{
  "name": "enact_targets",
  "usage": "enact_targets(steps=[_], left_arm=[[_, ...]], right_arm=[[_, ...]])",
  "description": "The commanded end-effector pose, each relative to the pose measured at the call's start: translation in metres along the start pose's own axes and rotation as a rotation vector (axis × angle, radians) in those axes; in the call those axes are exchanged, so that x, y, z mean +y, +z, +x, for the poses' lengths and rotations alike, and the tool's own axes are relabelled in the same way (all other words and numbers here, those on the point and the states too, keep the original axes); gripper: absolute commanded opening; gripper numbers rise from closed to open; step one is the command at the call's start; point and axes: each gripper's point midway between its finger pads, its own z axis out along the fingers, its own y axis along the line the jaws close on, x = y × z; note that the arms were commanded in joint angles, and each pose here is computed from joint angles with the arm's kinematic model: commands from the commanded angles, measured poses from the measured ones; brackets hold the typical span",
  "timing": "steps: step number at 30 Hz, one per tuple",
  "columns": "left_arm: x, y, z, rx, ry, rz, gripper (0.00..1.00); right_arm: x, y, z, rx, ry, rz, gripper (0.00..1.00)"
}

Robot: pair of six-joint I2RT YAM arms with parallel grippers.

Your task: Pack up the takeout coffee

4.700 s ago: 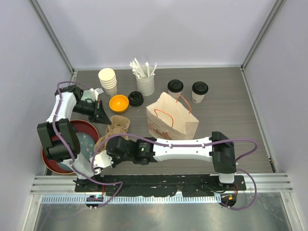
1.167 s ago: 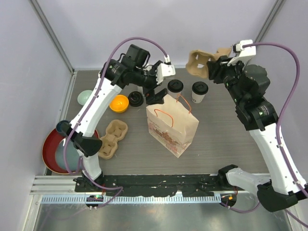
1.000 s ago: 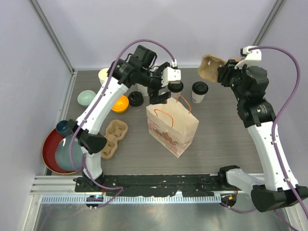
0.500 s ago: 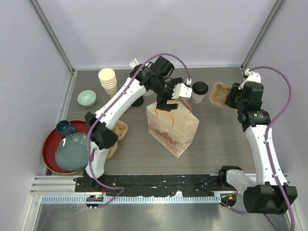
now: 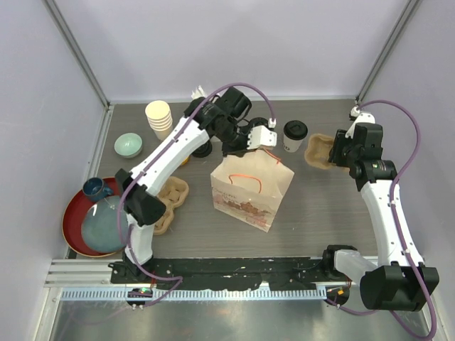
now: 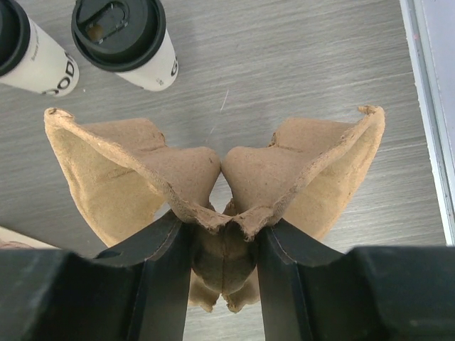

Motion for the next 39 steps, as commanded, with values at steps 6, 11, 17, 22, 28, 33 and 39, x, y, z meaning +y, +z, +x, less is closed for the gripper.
enact_targets(steps=[6, 11, 17, 22, 28, 33, 39], left_arm=[[-0.014, -0.098, 0.057, 0.219, -0.449, -0.487, 0.0], [-0.024, -0.125, 0.093, 0.269, -0.591, -0.716, 0.0], [-0.027, -0.133, 0.1, 0.195, -0.709, -0.84, 0.0], [-0.038, -0.119, 0.106, 0.199, -0.725, -0.791, 0.0], [-0.046, -0.11, 0.107, 0.17, -0.761, -0.725, 0.0], [-0.058, -0.1, 0.102, 0.153, -0.786, -0.641, 0.0], [-0.064, -0.1, 0.102, 0.161, -0.78, -0.634, 0.0]], right_arm=[[0.02, 0.018, 0.034, 0.186, -0.051, -0.118, 0.4], [0.042, 0.034, 0.06, 0.263, -0.156, -0.156, 0.39], [0.095, 0.051, 0.122, 0.49, -0.403, -0.273, 0.43], [0.084, 0.071, 0.159, 0.606, -0.426, -0.18, 0.47], [0.097, 0.082, 0.19, 0.662, -0.45, -0.207, 0.67], [0.095, 0.089, 0.19, 0.654, -0.448, -0.175, 0.7], [0.093, 0.091, 0.19, 0.655, -0.432, -0.147, 0.59]])
